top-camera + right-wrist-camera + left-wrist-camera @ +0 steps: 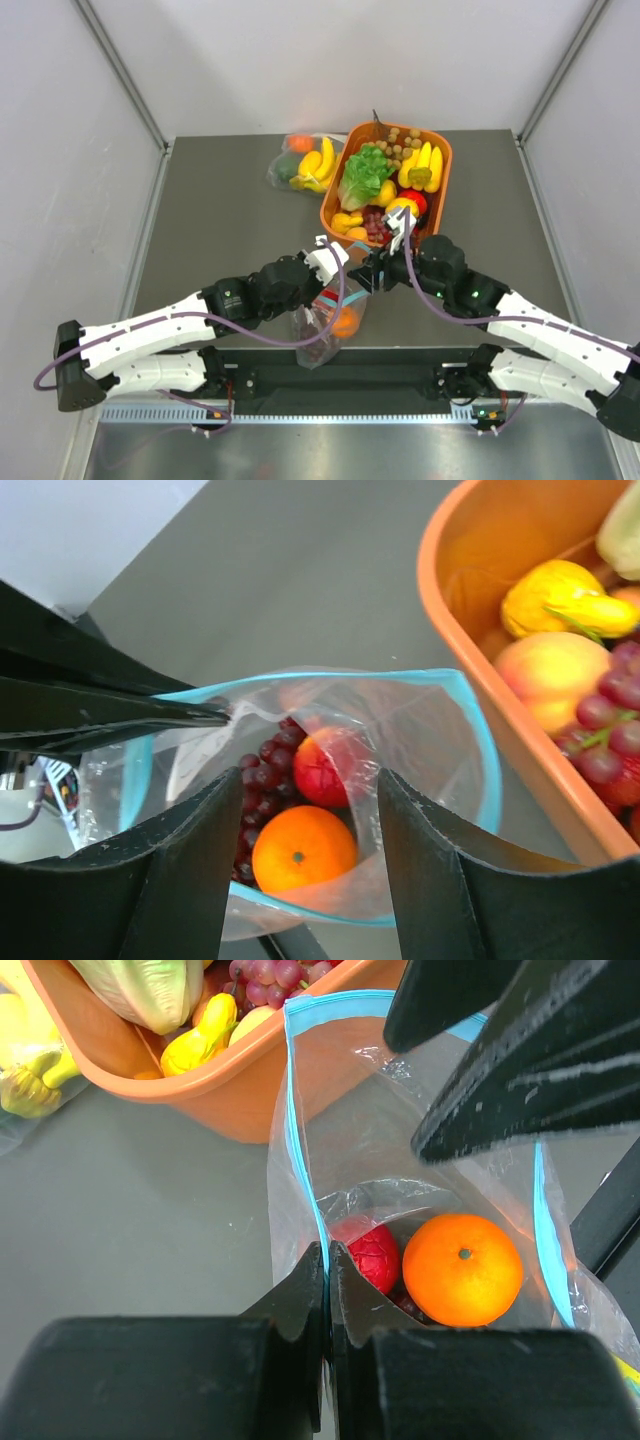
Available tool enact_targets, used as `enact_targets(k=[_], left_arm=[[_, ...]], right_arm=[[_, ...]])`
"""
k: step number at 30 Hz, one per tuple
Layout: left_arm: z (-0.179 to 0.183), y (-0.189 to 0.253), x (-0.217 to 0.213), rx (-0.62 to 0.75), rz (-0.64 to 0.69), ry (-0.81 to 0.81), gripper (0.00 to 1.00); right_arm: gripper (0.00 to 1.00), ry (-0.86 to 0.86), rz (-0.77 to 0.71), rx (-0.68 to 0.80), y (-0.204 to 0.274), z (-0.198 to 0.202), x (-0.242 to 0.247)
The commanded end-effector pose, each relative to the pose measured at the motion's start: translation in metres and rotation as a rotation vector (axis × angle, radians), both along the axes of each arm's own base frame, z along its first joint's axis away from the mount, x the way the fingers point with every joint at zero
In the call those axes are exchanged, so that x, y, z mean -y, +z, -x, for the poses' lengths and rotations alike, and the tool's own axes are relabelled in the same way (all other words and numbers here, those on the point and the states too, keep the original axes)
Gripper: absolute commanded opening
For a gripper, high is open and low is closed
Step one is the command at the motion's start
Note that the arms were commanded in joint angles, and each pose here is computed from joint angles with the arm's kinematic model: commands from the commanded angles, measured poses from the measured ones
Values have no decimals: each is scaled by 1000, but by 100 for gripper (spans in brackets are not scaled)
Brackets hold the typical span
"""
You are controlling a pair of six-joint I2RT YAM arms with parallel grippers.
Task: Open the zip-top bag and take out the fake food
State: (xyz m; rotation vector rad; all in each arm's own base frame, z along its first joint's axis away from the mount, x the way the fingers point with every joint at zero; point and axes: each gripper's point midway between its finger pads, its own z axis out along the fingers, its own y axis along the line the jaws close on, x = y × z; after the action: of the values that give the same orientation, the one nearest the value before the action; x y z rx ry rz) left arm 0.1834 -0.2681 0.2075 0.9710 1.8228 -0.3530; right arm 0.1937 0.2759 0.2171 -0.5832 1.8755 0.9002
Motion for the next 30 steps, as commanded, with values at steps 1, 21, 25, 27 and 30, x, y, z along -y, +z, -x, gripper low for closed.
enact_targets(k=[1, 21, 25, 27, 30], left_arm=[[-5, 14, 3, 33, 56, 16, 5], [-2, 11, 6, 21, 53, -10, 4], [-1, 7, 10, 5, 47, -19, 4], [0, 5, 11, -2, 43, -22, 4], [1, 3, 13, -12, 37, -28, 4]], right_arm=[[55, 23, -74, 53, 25, 1, -16], [54, 205, 206, -168, -75, 40, -63], [55, 208, 247, -208, -95, 59, -59], [56, 188, 272, -221, -109, 67, -55], [59, 149, 288, -234, -127, 75, -51]])
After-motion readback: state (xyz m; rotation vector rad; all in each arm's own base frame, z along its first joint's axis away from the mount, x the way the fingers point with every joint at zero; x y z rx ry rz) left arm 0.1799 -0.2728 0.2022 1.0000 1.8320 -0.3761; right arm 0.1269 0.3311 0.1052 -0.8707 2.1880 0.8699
